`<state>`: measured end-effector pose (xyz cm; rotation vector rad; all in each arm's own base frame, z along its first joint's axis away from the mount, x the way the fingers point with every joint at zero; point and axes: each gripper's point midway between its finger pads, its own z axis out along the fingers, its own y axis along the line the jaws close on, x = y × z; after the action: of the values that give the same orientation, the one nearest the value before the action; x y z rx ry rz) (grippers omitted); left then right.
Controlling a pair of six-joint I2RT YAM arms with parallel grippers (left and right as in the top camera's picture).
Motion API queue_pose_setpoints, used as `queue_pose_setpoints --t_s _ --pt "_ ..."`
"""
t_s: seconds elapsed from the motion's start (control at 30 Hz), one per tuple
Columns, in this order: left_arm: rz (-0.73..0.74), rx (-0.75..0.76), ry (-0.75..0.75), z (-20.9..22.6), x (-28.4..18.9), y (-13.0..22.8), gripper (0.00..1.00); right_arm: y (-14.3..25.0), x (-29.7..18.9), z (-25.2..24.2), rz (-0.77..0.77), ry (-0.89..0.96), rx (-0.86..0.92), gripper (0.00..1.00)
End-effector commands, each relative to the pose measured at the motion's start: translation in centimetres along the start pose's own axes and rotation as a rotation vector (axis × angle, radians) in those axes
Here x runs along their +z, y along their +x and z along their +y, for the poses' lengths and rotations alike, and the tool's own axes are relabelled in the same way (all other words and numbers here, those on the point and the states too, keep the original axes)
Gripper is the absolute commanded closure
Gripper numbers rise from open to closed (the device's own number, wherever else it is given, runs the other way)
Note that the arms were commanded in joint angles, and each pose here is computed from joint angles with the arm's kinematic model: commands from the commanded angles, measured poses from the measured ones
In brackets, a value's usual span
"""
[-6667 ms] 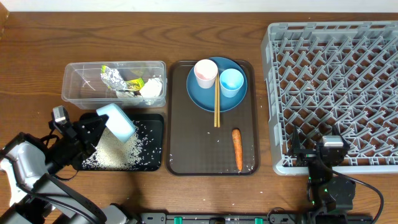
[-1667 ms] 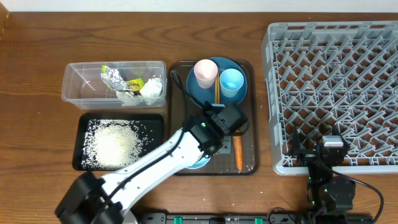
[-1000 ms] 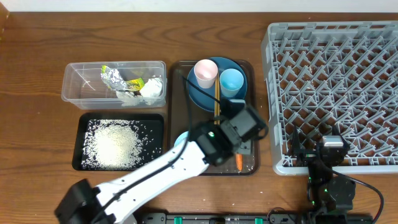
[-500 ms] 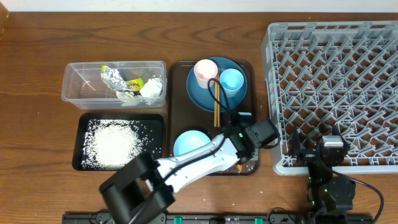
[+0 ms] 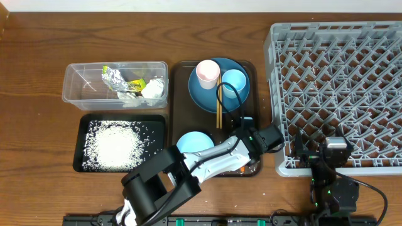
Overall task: Sort waste into correct bins and load items into the dishwasher rack
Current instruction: 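Lower the bowl onto the brown tray beside the carrot, then grasp the carrot with the left gripper and lift it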
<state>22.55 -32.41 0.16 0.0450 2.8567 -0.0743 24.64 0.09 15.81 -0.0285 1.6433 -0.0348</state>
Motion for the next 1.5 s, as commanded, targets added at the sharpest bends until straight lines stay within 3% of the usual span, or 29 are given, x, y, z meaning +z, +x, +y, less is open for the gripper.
queue_pose_setpoints --t_s 0.0,0.23,0.9,1.1,1.47 --pt "0.005 -0.001 -0.02 0.1 0.8 0.2 0.65 0.1 0.0 0.2 0.0 -0.005 -0.005 0.01" --pt "-0.004 -0.004 0.002 -0.3 0.0 -0.1 0.74 0.1 0.0 0.2 0.0 -0.005 -0.005 0.01" --pt "-0.114 -0.017 0.144 0.0 -9.7 -2.9 0.75 0.1 0.0 0.2 0.0 -0.005 -0.005 0.01" --pt "-0.157 -0.072 0.037 5.2 -12.3 -4.6 0.75 0.1 0.0 0.2 0.0 -0.005 -0.005 0.01" --pt "-0.071 -0.325 -0.193 19.1 -14.8 -6.9 0.76 0.1 0.0 0.2 0.0 -0.005 -0.005 0.01"
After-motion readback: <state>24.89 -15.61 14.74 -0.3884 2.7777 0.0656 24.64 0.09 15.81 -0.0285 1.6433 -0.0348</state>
